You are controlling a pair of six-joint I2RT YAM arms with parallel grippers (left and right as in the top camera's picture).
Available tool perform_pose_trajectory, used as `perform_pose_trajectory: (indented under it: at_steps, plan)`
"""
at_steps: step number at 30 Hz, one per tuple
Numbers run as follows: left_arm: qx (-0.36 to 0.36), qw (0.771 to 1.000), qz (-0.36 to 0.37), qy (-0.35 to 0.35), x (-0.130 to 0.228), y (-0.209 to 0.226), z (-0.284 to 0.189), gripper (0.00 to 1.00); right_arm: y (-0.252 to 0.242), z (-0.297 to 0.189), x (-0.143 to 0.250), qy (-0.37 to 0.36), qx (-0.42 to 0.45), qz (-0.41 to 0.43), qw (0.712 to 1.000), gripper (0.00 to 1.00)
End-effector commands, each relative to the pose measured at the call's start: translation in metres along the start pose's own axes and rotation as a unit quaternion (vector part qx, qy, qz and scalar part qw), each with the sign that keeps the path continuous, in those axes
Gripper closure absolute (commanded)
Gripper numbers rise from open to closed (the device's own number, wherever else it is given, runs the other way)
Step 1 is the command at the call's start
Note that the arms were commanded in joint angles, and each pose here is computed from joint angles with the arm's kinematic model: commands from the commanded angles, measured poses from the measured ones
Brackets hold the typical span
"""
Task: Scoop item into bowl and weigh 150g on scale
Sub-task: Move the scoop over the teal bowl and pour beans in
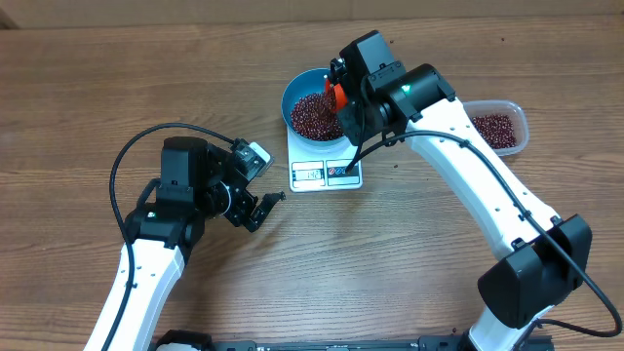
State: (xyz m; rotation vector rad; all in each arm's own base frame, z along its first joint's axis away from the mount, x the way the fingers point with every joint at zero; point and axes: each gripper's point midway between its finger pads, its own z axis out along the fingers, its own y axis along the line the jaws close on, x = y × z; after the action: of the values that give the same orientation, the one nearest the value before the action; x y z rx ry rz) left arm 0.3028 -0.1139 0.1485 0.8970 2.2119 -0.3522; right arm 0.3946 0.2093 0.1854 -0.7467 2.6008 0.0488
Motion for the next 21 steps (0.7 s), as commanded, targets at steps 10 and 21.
perform_pose_trajectory:
  at_steps: [10,21]
  plan:
    - [-0.002,1.0,-0.004,-0.001,-0.0007,0.0007,-0.0002,0.0,-0.0039,-0.0091,-0.0105,-0.018,0.014,0.001,1.0,0.96]
    - [-0.002,1.0,-0.004,-0.001,-0.0007,0.0007,-0.0002,0.0,-0.0038,-0.0095,-0.0071,-0.01,0.026,-0.006,1.0,0.96]
